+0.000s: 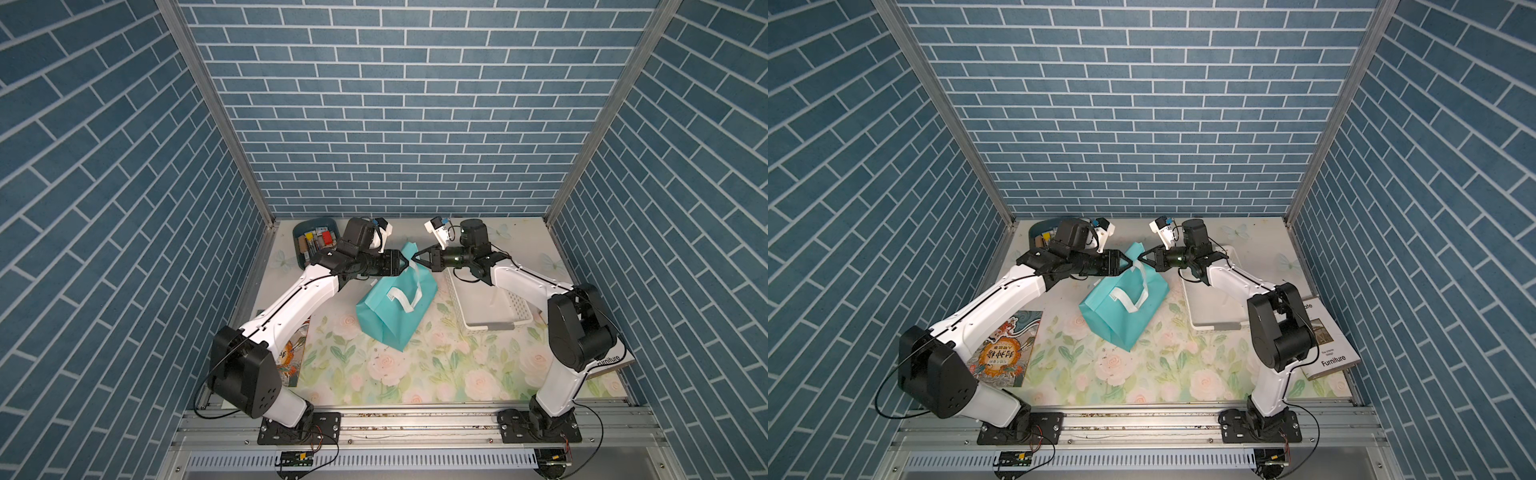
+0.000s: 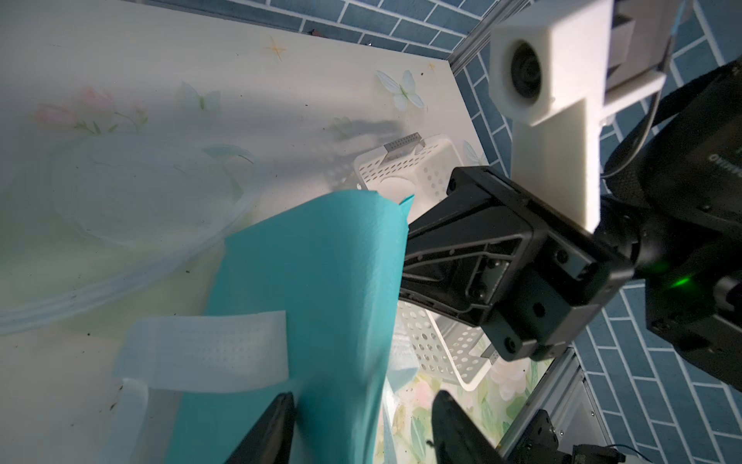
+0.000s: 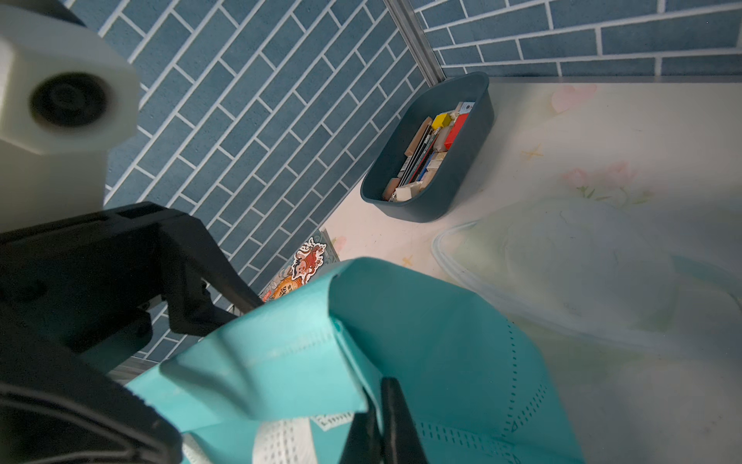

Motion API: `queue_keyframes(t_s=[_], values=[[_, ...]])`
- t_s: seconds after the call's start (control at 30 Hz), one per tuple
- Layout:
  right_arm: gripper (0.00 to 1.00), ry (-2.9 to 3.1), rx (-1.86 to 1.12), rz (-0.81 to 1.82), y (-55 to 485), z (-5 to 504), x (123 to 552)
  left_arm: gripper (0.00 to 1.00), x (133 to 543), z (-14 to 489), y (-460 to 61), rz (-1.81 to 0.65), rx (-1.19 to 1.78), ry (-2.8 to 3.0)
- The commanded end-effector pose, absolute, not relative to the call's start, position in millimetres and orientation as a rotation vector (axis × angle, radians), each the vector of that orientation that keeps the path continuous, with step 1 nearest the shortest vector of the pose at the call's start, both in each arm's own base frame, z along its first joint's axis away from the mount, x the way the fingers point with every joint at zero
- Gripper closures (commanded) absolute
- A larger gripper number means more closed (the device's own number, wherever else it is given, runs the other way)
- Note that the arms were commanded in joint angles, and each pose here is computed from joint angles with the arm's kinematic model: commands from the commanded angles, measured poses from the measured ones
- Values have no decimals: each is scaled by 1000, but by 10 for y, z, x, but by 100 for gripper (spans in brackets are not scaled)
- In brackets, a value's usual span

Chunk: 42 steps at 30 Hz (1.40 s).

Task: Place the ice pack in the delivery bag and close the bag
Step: Seal the delivery bag at the center of the board.

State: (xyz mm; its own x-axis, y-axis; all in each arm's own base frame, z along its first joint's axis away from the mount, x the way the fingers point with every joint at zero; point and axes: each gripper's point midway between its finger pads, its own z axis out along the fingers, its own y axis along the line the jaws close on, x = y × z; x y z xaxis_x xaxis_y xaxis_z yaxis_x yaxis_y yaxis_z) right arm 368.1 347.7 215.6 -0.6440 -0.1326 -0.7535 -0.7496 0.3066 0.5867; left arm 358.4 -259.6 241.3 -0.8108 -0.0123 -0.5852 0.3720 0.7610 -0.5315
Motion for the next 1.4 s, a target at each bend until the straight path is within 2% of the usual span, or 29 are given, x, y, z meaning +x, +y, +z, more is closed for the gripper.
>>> queue_keyframes(t_s=[0.0, 0.17, 0.27, 0.37, 0.53, 0.9, 0.93, 1.03, 1.17, 1.27, 1.37], values=[[100, 1906, -797, 1363, 3498, 2456, 3631, 40, 3696, 2428, -2653, -867, 255, 2393], [100, 1905, -811, 1379, 3535, 2446, 3599, 45, 3836, 2446, -2774, -899, 269, 2388], [100, 1904, -819, 1384, 3556, 2447, 3580, 53, 3903, 2424, -2819, -895, 284, 2395], [100, 1895, -829, 1390, 3577, 2470, 3562, 66, 3957, 2366, -2857, -885, 304, 2420], [100, 1889, -837, 1393, 3607, 2487, 3547, 99, 3962, 2335, -2909, -910, 329, 2432], [100, 1873, -844, 1382, 3620, 2556, 3538, 100, 3859, 2462, -2887, -932, 334, 2381], [100, 1874, -845, 1384, 3621, 2554, 3535, 91, 3853, 2450, -2896, -935, 337, 2390], [100, 1878, -854, 1391, 3647, 2532, 3512, 76, 3867, 2351, -2914, -929, 342, 2426], [100, 1875, -886, 1390, 3705, 2520, 3442, 69, 3887, 2320, -2963, -952, 359, 2432], [100, 1878, -902, 1392, 3734, 2512, 3411, 74, 3920, 2344, -2977, -947, 364, 2426], [100, 1877, -905, 1392, 3740, 2514, 3406, 100, 3942, 2329, -2979, -938, 368, 2435]])
